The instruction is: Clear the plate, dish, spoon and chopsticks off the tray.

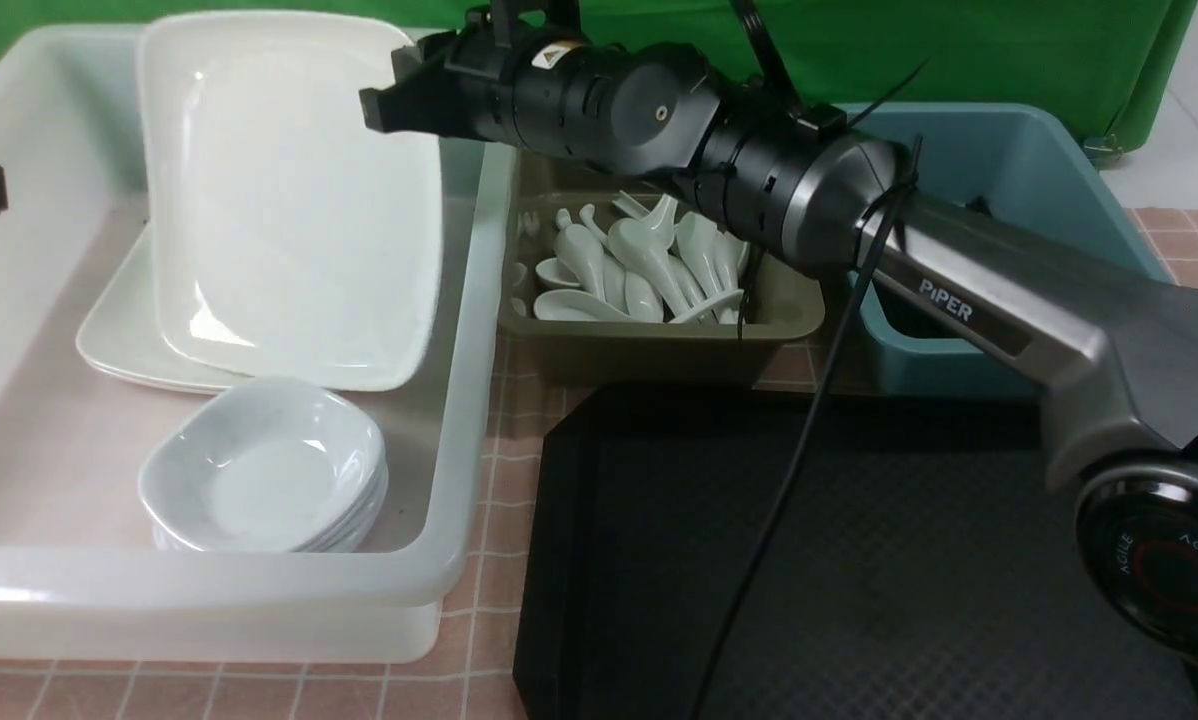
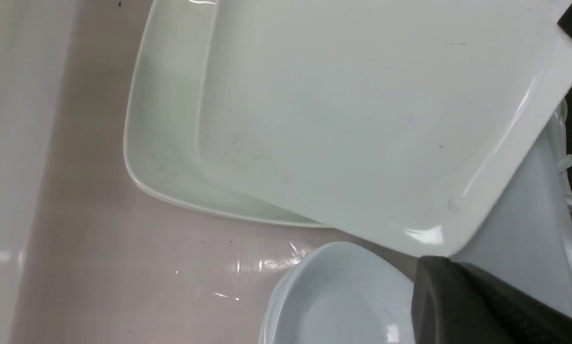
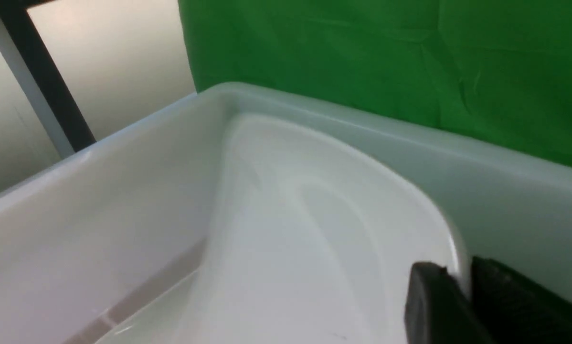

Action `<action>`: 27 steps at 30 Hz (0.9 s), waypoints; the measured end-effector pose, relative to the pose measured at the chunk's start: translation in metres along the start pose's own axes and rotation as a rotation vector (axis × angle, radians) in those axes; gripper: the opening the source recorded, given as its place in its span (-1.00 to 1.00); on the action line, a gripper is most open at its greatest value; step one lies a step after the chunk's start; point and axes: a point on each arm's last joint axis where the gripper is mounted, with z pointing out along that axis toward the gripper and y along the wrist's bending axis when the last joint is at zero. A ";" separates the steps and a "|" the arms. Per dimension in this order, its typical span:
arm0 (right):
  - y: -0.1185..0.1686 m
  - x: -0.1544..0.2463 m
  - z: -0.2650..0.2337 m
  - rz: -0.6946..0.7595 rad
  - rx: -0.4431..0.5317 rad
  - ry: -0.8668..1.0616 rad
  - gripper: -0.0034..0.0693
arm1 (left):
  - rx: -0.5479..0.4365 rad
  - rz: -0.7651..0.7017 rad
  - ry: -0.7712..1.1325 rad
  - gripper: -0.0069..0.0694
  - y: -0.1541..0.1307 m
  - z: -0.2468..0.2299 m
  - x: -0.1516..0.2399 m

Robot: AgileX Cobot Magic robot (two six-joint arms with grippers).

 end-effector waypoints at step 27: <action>-0.035 -0.119 -0.175 -0.105 -0.098 0.493 -0.82 | -0.116 0.019 0.242 -0.81 0.025 0.073 0.012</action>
